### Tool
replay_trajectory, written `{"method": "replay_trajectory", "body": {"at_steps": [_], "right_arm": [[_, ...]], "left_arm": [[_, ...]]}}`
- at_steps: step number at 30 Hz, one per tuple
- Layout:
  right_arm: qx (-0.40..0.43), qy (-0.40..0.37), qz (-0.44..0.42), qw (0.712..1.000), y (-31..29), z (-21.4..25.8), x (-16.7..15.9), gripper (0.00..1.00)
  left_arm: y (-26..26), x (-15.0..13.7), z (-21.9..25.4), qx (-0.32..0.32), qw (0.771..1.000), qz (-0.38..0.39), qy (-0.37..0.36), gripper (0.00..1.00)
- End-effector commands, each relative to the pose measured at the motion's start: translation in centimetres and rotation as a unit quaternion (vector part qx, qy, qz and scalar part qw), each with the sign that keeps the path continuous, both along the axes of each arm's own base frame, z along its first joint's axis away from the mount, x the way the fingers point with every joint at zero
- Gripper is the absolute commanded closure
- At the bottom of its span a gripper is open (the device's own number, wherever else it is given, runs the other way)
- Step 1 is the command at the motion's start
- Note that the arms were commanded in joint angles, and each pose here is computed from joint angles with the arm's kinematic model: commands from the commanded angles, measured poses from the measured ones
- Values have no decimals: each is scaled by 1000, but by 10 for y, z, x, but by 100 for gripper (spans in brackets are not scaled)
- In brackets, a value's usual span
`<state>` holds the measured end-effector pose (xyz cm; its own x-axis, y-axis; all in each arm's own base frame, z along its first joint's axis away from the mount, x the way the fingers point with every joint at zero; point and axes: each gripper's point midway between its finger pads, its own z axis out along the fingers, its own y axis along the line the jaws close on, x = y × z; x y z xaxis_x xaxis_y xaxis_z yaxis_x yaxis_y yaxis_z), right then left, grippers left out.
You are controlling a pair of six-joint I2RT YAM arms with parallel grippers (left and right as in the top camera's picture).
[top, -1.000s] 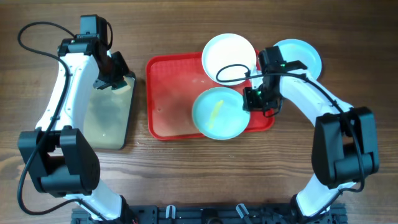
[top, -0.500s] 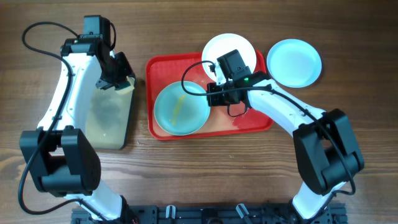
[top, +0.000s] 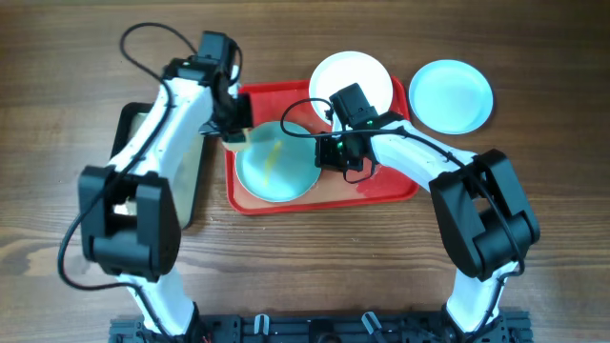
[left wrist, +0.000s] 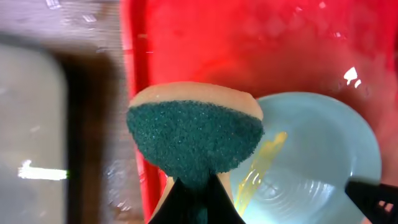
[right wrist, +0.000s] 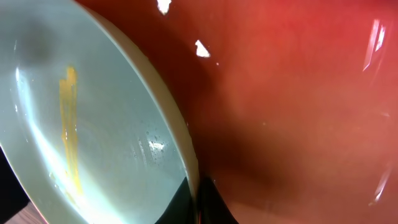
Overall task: Clean dirty plates on tray and stack at the side
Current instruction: 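Bring the sponge with the left gripper onto the second light-blue plate, then scrub the second light-blue plate with the sponge while the right gripper holds it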
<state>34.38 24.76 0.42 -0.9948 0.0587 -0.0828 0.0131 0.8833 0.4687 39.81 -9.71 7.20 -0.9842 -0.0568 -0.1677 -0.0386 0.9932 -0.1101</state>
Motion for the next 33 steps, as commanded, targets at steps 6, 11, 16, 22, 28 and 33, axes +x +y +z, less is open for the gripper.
{"method": "replay_trajectory", "body": {"at_steps": [6, 11, 16, 22, 28, 33], "right_arm": [[11, 0, 3, 1000, 5, -3, 3, 96], [13, -4, 4, 1000, 6, -2, 4, 96], [13, -4, 4, 1000, 6, -2, 5, 96], [13, -4, 3, 1000, 6, -2, 5, 96], [13, -4, 3, 1000, 6, -2, 5, 96], [13, -5, 3, 1000, 6, -2, 5, 96]], "left_arm": [[-39, -26, -58, 26, 984, -164, 66, 96], [-55, -72, -90, 36, 969, -215, 113, 96], [-102, -110, -97, -25, 942, -307, 130, 96], [-126, -119, -91, -83, 919, -366, 121, 96], [35, -50, -79, 282, 952, 120, 13, 96], [22, -52, -81, 277, 958, 64, 22, 96]]}}
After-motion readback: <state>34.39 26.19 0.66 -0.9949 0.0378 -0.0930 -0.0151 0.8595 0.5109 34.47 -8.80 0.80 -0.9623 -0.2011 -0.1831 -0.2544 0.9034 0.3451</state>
